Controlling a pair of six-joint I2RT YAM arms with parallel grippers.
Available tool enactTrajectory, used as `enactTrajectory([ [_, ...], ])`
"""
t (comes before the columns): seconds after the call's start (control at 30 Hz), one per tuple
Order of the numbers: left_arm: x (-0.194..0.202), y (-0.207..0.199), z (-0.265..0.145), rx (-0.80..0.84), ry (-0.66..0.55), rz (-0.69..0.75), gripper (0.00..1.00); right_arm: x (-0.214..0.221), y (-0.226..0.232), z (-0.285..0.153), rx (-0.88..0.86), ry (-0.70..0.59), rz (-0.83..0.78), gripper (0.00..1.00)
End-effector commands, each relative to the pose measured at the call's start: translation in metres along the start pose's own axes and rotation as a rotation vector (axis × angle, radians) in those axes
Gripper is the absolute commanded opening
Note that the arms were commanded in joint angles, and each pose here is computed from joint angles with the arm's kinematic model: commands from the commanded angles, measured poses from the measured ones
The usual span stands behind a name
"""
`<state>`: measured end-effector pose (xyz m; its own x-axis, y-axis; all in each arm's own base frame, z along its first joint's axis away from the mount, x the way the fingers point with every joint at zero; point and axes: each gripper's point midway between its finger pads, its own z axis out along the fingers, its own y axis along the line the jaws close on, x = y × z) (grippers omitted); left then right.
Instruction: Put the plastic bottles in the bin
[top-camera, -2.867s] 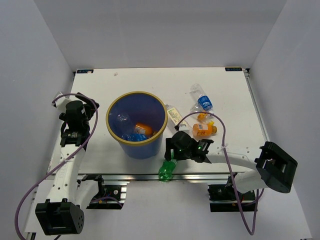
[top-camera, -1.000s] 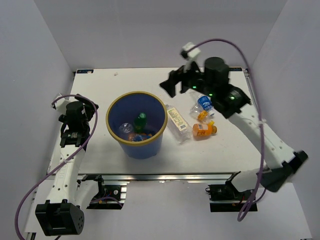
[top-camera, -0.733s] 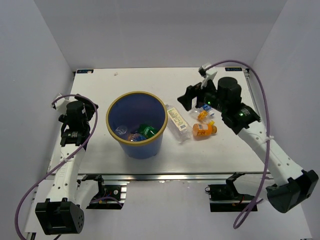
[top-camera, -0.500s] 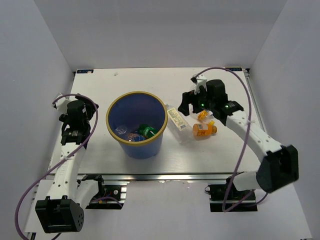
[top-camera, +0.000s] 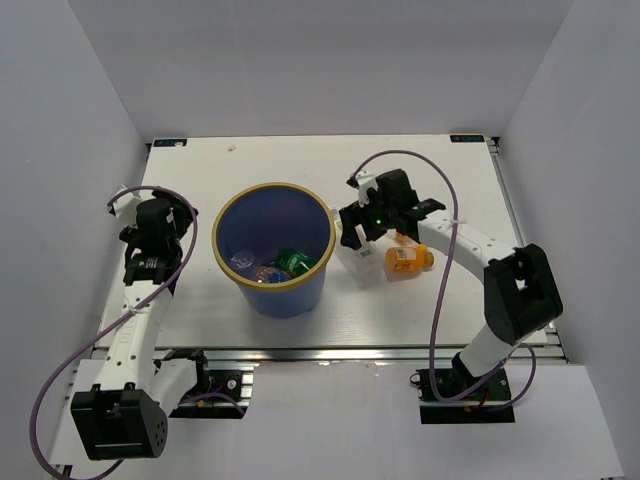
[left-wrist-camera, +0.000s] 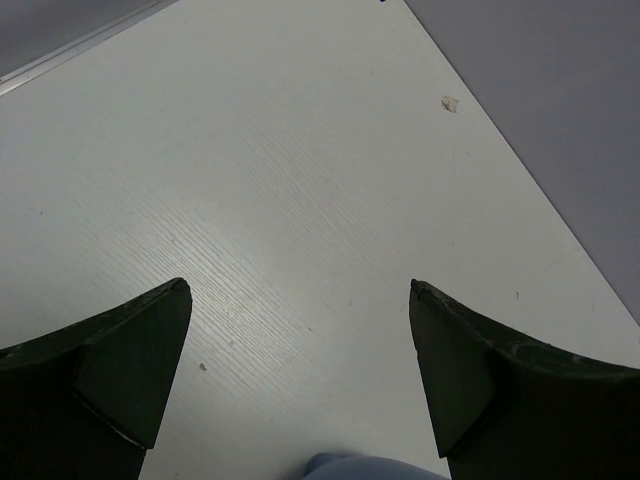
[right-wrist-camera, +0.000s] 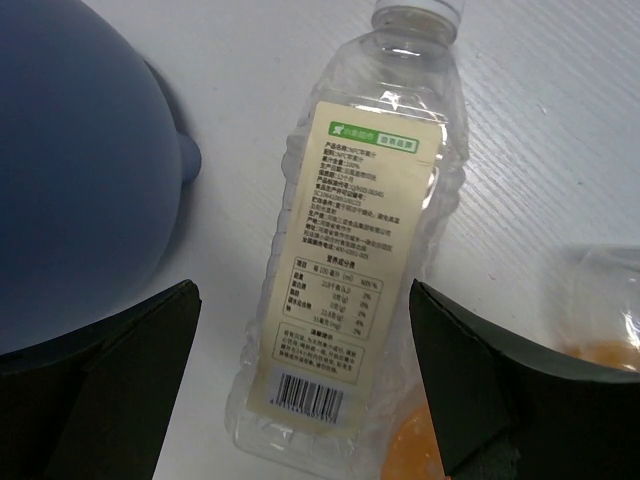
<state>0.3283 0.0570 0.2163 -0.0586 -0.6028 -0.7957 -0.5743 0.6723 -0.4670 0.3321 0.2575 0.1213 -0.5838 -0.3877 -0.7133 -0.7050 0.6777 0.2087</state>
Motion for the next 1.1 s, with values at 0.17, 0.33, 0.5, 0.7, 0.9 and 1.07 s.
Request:
enactTrajectory([
  [0.17, -0.015, -0.006, -0.003, 0.011, -0.042, -0.004, 0.98, 0.007, -0.008, 0.033, 0.071, 0.033, -0.054, 0.89],
  [0.33, -0.014, -0.003, -0.002, -0.001, -0.036, -0.002, 0.98, 0.030, -0.028, 0.047, 0.215, 0.081, -0.026, 0.89],
  [0.5, -0.013, -0.004, -0.001, -0.001, -0.032, -0.003, 0.98, 0.029, -0.027, 0.048, 0.224, 0.059, 0.027, 0.78],
  [0.7, -0.012, -0.004, -0.003, 0.006, -0.026, -0.005, 0.98, -0.070, -0.024, -0.013, 0.290, -0.190, 0.000, 0.67],
  [0.9, -0.012, -0.006, -0.006, 0.021, -0.029, -0.016, 0.98, -0.179, 0.009, -0.129, 0.280, -0.480, -0.109, 0.68],
  [1.07, -0.012, -0.006, -0.008, 0.027, -0.029, -0.019, 0.98, -0.221, 0.118, -0.201, -0.150, -0.689, -0.287, 0.69],
])
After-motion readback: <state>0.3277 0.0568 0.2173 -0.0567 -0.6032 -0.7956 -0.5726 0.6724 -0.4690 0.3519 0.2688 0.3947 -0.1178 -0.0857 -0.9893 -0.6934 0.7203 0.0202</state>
